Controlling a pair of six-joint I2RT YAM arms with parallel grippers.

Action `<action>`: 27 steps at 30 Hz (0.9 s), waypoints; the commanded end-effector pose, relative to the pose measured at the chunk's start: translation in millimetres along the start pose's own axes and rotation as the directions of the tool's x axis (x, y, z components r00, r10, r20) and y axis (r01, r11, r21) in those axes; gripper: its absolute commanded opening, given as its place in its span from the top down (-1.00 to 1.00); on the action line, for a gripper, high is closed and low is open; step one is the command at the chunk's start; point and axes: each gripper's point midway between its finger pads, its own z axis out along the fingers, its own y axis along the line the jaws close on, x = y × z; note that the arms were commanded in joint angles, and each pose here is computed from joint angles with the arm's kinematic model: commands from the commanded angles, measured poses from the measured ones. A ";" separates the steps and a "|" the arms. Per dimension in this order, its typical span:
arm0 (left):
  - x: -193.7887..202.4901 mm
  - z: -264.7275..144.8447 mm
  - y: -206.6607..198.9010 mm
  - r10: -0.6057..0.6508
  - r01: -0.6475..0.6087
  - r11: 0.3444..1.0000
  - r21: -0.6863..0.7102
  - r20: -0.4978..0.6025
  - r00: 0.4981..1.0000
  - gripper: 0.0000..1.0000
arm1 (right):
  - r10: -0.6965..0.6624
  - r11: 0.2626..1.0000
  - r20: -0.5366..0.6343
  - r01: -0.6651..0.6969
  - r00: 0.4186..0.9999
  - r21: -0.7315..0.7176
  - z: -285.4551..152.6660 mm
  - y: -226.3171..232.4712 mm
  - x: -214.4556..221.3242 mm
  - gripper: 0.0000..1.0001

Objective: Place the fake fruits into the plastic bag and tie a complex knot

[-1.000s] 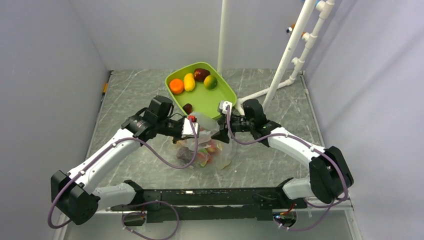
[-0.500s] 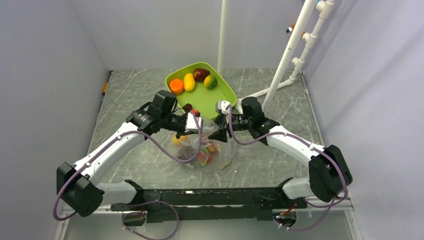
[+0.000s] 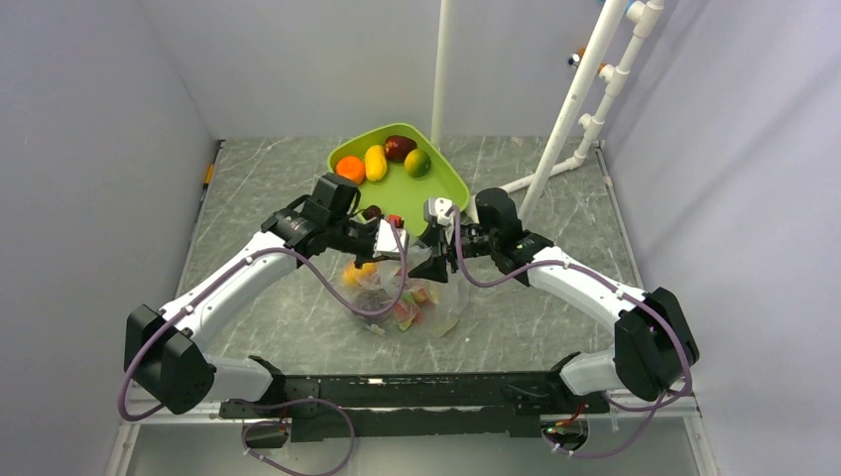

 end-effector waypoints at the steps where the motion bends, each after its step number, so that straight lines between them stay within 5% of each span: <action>1: -21.3 -0.4 11.6 0.061 -0.061 0.998 0.001 0.063 0.996 1.00 | -0.066 0.998 0.063 0.067 0.996 -0.020 -0.2 4.6 -28.2 -0.14; 6: -20.1 1.3 9.9 0.060 -0.062 0.998 0.031 0.058 0.997 0.95 | -0.067 0.998 0.060 0.067 0.996 -0.004 0.0 2.1 -27.9 0.28; 10: -18.9 -3.4 2.3 0.062 -0.064 0.996 0.057 0.037 0.997 0.66 | -0.065 0.998 0.051 0.064 0.997 0.021 -0.5 -2.0 -23.7 0.99; 16: -17.2 -29.8 -0.2 -0.014 0.014 1.000 0.010 0.052 0.999 0.18 | -0.065 0.998 0.046 0.064 0.997 0.028 -1.9 -0.8 -21.5 1.00; 27: -38.9 -24.7 7.2 -0.051 0.054 0.998 -0.012 0.178 0.983 0.38 | -0.072 0.997 0.048 0.071 0.996 0.023 -2.3 0.0 -22.7 1.00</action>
